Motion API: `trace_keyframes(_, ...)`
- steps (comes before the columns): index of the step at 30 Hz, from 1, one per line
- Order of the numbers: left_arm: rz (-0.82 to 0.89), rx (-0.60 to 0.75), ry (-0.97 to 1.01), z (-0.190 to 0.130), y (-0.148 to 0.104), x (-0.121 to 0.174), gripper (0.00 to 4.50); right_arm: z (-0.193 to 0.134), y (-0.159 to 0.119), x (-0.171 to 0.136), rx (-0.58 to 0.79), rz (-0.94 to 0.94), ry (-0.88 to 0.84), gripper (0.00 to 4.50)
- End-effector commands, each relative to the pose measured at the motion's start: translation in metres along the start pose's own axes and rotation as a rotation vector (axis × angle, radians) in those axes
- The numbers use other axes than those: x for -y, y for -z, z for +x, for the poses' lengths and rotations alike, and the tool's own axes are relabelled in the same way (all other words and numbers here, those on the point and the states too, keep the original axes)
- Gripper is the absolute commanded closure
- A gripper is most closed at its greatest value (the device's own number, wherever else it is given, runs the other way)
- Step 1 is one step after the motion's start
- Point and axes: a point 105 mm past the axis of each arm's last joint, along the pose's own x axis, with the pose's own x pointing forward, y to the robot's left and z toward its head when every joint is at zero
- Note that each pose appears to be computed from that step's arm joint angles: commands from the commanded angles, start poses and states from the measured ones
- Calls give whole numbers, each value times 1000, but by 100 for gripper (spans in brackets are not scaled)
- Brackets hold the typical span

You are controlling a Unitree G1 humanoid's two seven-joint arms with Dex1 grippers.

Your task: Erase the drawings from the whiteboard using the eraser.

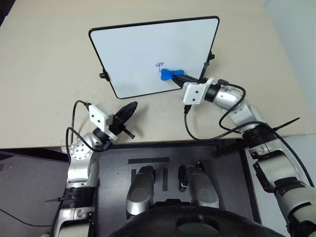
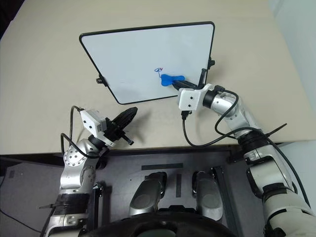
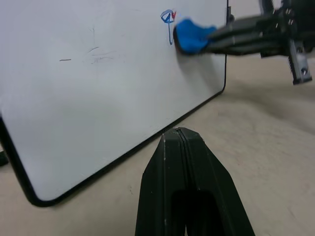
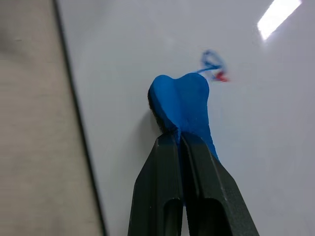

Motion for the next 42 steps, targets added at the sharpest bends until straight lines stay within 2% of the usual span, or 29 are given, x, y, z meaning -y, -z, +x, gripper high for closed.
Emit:
trace_keyframes(1, 35, 35, -7, 0, -10, 0, 450, 2, -6, 6, 26, -22, 33, 448)
trace_keyframes(11, 32, 35, 3, 2, -10, 1, 450, 1, -42, 74, 135, -119, 324, 448)
trace_keyframes(13, 31, 36, 5, 3, -10, 1, 450, 3, -42, 77, 134, -125, 338, 448)
trace_keyframes(17, 30, 38, 7, 4, -10, 1, 450, 8, -35, 63, 117, -100, 277, 448)
trace_keyframes(23, 29, 38, 6, 4, -9, 1, 450, 19, -15, 10, 63, -16, 86, 448)
trace_keyframes(26, 30, 38, 6, 4, -9, 1, 450, 21, -10, -4, 47, -12, 36, 448)
trace_keyframes(36, 33, 38, 9, 4, -10, 2, 450, 14, -8, 0, 43, 22, 65, 448)
trace_keyframes(42, 36, 46, 0, 4, -13, 0, 450, -28, 0, 0, -27, 242, 41, 448)
